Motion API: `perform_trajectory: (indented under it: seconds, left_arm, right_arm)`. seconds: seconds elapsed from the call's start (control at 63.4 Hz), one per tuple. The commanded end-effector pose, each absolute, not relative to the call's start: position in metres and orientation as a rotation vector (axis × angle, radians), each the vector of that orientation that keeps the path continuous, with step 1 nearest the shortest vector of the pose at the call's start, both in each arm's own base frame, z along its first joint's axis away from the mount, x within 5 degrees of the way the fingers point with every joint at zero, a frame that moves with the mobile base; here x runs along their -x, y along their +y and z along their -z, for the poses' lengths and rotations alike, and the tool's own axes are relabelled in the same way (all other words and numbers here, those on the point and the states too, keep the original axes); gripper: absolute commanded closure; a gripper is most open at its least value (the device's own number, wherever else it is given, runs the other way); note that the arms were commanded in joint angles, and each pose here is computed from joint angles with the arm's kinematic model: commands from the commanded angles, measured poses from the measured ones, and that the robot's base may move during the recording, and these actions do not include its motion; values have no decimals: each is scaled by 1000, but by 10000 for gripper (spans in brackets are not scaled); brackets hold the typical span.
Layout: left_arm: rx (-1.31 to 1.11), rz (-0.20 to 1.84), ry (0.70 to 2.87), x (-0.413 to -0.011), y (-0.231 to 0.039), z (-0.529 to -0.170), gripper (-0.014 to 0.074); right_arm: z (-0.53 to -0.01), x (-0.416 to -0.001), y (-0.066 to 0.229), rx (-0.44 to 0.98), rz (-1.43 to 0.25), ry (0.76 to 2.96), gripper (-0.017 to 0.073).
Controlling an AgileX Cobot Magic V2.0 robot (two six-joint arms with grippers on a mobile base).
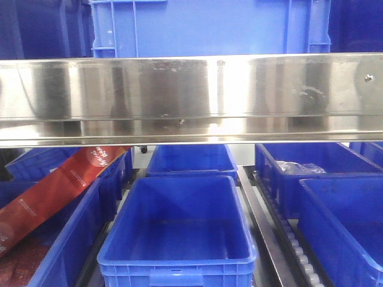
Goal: Place valve from conveyor to right shelf box
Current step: 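Lower both valves into the blue bin and open both grippers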
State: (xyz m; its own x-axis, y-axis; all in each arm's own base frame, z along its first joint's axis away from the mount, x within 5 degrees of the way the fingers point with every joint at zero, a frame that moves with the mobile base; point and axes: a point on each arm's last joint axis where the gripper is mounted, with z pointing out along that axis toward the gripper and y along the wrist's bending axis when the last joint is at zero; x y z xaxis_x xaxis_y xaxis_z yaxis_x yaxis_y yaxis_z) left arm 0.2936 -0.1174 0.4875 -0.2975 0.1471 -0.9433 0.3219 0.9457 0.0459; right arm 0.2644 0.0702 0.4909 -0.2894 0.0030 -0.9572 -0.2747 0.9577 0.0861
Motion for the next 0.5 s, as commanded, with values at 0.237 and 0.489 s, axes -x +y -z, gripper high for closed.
perform_trajectory:
  seconds: [0.237, 0.489]
  left_arm:
    - [-309, 331, 1900, -345, -187, -478, 705]
    - [-327, 374, 1988, -369, -211, -442, 705]
  right_arm:
    - [-503, -336, 130, 308, -349, 1806, 727]
    - [-464, -384, 151, 321, -361, 1897, 727]
